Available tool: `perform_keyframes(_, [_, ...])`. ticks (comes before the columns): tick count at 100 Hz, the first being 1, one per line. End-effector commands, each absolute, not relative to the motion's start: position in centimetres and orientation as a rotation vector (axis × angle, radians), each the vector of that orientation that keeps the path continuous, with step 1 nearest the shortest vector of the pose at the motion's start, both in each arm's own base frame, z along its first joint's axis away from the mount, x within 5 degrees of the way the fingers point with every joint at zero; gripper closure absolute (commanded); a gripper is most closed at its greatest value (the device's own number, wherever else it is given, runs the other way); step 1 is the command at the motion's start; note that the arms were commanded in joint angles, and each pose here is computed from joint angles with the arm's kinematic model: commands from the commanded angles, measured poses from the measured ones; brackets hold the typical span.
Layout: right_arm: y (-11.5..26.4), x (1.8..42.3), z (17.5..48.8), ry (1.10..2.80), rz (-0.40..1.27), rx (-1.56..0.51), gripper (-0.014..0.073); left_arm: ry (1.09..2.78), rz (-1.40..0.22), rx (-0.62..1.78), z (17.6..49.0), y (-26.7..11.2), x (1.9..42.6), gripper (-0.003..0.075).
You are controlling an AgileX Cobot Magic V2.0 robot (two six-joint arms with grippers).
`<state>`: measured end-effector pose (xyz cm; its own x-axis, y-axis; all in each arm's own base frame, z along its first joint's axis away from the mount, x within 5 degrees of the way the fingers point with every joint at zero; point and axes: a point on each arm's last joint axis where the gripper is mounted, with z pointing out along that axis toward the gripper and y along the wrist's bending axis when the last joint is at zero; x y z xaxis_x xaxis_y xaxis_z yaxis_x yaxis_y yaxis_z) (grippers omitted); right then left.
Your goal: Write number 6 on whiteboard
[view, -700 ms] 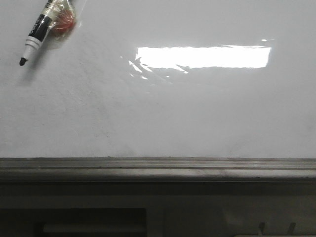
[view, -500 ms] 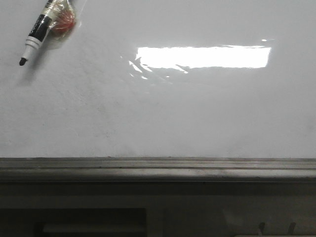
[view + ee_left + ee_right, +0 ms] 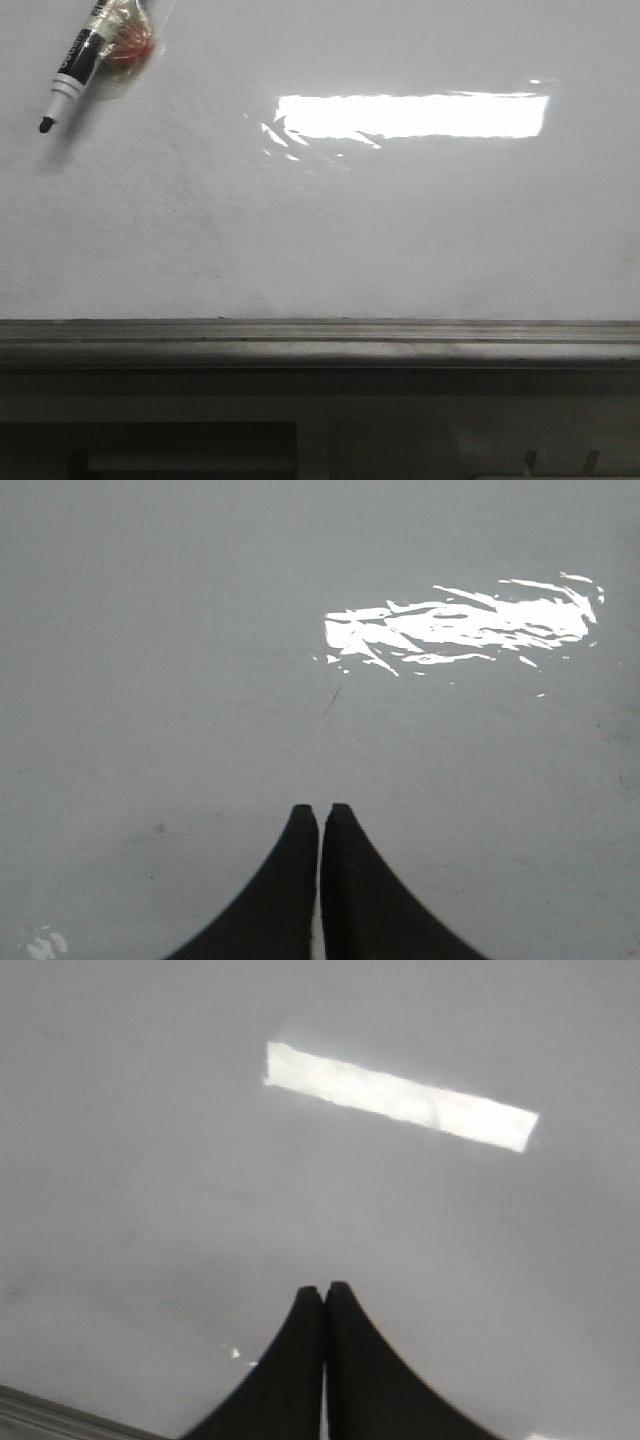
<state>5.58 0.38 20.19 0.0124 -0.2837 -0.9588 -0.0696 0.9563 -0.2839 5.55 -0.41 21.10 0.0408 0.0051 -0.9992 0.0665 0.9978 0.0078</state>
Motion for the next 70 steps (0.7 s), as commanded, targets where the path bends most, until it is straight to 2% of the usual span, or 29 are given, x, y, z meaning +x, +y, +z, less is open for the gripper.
perform_keyframes(1, [0.3, 5.5, 20.2, 1.487, -0.19, -0.274, 0.066, 1.478, -0.053, 0.028, 20.3, -0.3, 5.5, 0.074])
perform_keyframes(25, [0.4, 5.5, 20.3, 1.478, -0.176, -0.259, 0.066, 1.476, -0.066, 0.017, 20.3, -0.3, 5.5, 0.074])
perform_keyframes(35, [0.4, 5.5, 20.4, 1.472, -0.128, -0.213, 0.066, 1.477, -0.155, -0.067, 20.3, -0.3, 5.5, 0.074])
perform_keyframes(46, [0.3, 5.5, 20.8, 1.44, -0.053, -0.132, 0.066, 1.467, -0.323, -0.225, 20.3, -0.2, 5.5, 0.074])
perform_keyframes(70, [-0.1, 5.4, 21.4, 1.378, 0.216, 0.167, 0.066, 1.399, -0.553, -0.463, 20.7, 0.0, 5.5, 0.0741])
